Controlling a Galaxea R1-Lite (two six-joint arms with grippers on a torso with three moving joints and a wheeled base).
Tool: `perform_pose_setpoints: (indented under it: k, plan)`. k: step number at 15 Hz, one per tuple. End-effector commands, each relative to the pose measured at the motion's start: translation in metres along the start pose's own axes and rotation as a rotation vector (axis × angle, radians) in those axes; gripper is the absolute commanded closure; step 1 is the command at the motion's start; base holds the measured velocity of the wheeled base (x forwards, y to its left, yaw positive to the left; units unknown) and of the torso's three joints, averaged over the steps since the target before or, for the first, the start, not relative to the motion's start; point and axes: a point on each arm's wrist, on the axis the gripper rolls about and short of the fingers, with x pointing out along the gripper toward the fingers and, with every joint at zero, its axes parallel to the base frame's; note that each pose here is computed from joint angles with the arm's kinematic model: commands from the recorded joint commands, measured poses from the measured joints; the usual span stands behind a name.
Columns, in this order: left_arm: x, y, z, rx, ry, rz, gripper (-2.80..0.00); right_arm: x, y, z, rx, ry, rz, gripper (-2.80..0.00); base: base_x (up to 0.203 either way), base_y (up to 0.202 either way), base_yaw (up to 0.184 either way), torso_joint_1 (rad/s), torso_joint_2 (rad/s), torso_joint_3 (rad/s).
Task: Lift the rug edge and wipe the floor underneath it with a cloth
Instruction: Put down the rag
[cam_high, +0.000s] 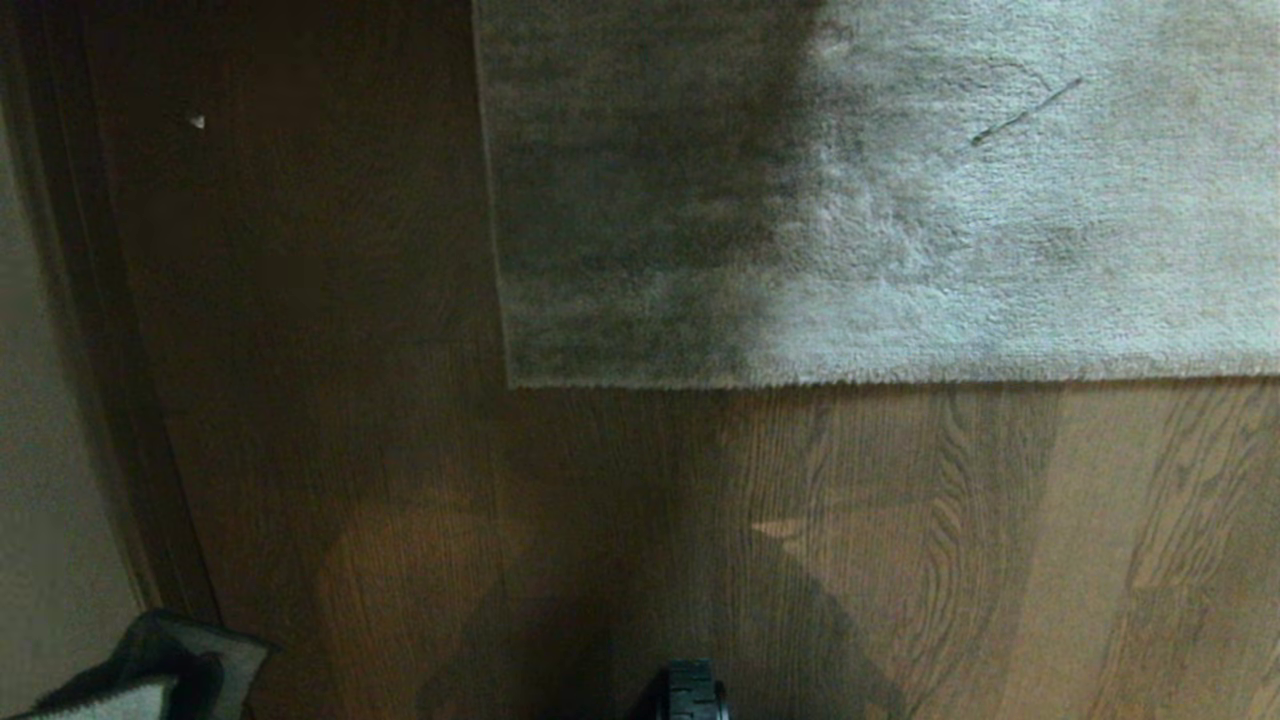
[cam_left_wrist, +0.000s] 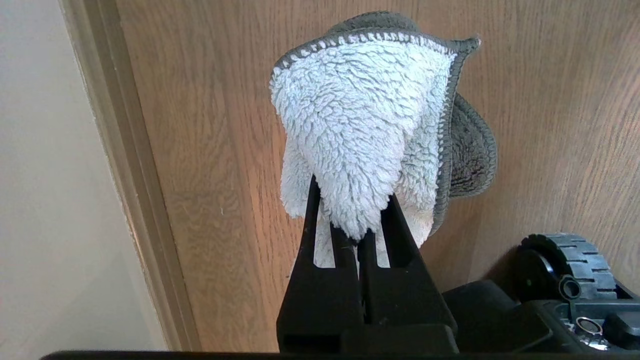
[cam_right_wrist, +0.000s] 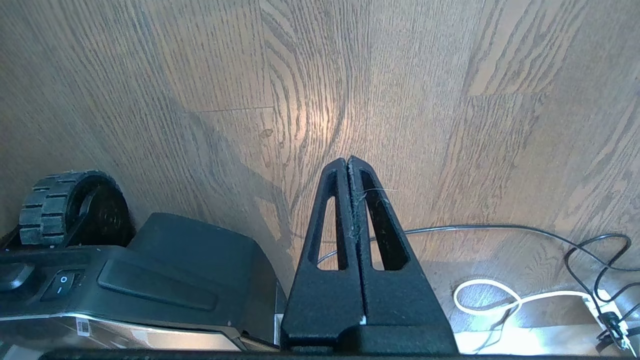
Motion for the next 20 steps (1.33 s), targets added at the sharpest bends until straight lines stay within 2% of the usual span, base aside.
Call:
perform_pose_setpoints:
  k: [1,2,3,6,8,20]
  plan:
    - [0.0,0.0,0.0,0.0,0.001,-0.001,0.0,-0.002,0.0,-0.001,-0.014,-0.029,0.053,0.0,0.0,0.0,0.0,0.0,0.0,0.0]
    - [0.0,0.0,0.0,0.0,-0.001,0.0,0.0,-0.004,-0.001,-0.001,-0.022,-0.055,0.088,0.0,0.0,0.0,0.0,0.0,0.0,0.0]
    - [0.0,0.0,0.0,0.0,0.001,0.0,0.0,-0.006,-0.001,-0.002,-0.018,-0.088,0.086,0.0,0.0,0.0,0.0,0.0,0.0,0.0]
    - [0.0,0.0,0.0,0.0,-0.001,-0.001,0.0,-0.019,-0.002,-0.008,0.013,-0.265,0.063,0.0,0.0,0.0,0.0,0.0,0.0,0.0]
    - [0.0,0.0,0.0,0.0,-0.001,0.0,0.0,-0.02,-0.002,-0.009,0.041,-0.274,0.056,0.0,0.0,0.0,0.0,0.0,0.0,0.0]
    - [0.0,0.0,0.0,0.0,0.001,-0.001,0.0,-0.02,-0.002,-0.009,0.041,-0.274,0.056,0.0,0.0,0.0,0.0,0.0,0.0,0.0]
